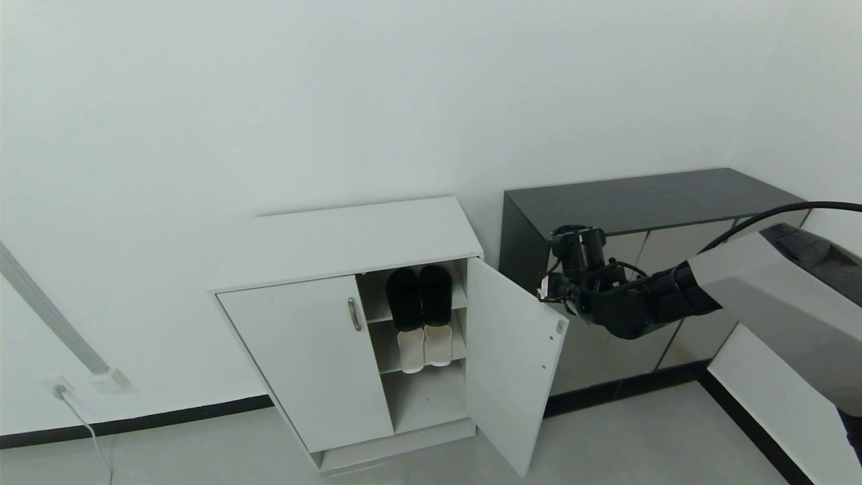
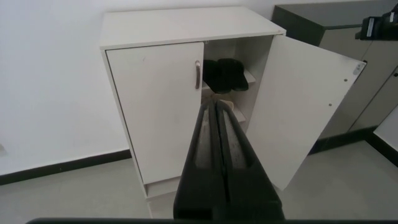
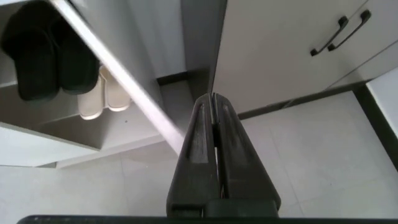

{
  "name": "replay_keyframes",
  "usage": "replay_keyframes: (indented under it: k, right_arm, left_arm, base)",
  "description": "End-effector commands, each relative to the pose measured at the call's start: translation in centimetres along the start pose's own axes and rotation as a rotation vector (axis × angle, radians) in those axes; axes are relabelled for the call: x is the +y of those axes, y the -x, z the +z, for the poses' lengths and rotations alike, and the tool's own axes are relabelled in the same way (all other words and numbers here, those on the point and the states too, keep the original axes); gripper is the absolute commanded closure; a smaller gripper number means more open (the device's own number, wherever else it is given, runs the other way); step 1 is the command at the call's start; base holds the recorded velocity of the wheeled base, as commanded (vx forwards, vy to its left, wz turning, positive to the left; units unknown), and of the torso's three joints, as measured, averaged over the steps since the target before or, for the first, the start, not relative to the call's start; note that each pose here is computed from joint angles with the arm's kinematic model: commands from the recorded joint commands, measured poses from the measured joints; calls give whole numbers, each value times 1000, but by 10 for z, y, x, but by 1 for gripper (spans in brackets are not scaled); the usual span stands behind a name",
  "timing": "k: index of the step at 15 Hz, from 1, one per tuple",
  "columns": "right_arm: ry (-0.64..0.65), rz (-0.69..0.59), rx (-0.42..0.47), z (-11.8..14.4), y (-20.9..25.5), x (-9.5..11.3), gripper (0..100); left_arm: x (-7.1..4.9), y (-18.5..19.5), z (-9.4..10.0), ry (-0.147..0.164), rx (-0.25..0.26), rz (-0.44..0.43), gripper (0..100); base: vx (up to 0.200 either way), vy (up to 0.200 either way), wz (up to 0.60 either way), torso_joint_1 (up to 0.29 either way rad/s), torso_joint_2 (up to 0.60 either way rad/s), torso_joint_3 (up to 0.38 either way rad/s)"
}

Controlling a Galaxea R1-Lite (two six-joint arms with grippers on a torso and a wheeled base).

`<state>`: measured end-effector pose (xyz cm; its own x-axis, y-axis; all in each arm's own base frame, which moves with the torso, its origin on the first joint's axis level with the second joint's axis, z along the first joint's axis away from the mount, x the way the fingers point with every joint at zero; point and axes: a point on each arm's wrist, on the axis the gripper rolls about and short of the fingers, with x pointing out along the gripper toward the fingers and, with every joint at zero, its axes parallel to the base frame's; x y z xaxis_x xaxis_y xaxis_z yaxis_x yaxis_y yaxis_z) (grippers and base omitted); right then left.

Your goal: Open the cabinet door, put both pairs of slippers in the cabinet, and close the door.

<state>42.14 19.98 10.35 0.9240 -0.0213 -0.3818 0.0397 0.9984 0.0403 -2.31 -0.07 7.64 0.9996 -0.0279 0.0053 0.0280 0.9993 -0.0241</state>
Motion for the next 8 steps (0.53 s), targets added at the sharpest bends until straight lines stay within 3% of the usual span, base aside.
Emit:
replay_keyframes:
  k: [1,8]
  right_arm:
    - [6,-8,16,-7,-7,-2,100]
    - [2,35,55,-18,-13,-2,100]
  left_arm:
    - [0,0,0,0,1,0,100]
    - [0,0,0,0,1,0,100]
  base:
    - [0,0,0,0,0,0]
    - [0,0,0,0,0,0]
